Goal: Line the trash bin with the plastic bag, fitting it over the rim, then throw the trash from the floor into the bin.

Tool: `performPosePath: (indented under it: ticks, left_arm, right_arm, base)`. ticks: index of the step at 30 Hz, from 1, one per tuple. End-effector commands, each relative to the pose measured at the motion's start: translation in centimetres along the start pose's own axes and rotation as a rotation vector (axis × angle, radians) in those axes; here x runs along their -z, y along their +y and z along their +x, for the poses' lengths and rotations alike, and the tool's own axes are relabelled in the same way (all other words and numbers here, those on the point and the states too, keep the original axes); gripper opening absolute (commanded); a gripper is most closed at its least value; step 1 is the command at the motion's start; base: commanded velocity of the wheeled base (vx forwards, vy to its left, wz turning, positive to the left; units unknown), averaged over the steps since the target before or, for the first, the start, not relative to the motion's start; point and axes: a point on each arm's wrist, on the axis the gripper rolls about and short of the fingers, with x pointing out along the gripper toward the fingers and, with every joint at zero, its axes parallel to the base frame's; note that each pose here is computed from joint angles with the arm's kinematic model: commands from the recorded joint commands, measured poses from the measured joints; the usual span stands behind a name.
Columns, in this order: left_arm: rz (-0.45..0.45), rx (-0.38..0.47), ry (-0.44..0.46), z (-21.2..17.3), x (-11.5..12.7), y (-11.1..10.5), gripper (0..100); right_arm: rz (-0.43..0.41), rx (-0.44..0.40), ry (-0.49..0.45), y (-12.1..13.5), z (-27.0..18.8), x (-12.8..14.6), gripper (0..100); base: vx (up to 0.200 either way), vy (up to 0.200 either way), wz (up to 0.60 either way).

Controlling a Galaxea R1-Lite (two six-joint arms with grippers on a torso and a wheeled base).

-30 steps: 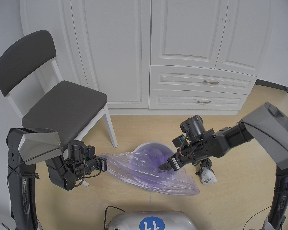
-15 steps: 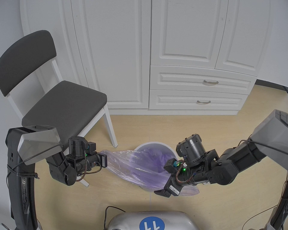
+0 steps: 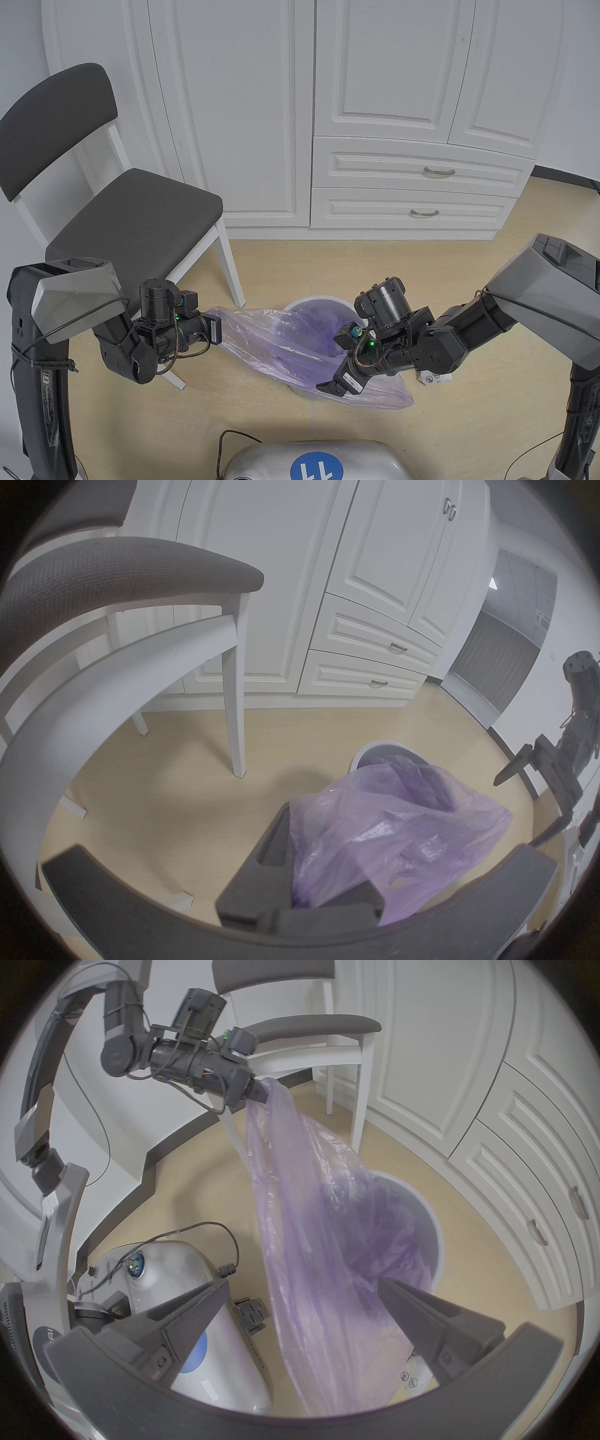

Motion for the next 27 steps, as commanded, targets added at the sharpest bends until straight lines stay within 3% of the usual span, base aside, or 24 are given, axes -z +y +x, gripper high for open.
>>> performPosePath:
  ticks: [1,8,9,21,27]
  left_arm:
    - [-0.003,-0.008,-0.010,-0.3,-0.3,0.3,0]
    - [-0.002,-0.008,-0.010,-0.3,-0.3,0.4,0]
    - [-0.002,-0.008,-0.010,-0.3,-0.3,0.4,0]
    - [-0.002,0.002,-0.026,-0.2,-0.7,0.2,0]
    - [-0.003,0.002,-0.044,0.0,-1.1,0.4,0]
  right_arm:
    - [0.008,-0.007,0.015,-0.3,1.9,0.3,100]
    - [0.134,-0.129,-0.014,0.2,2.8,-0.1,100]
    - [0.134,-0.129,-0.014,0.2,2.8,-0.1,0]
    - [0.168,-0.140,-0.018,-0.8,3.0,0.4,0]
    - [0.185,-0.085,-0.085,-3.2,1.9,-0.8,0]
  base:
    - [0.000,0.000,0.00]
    - [0.000,0.000,0.00]
    - [0.000,0.000,0.00]
    - [0.000,0.000,0.00]
    - [0.000,0.000,0.00]
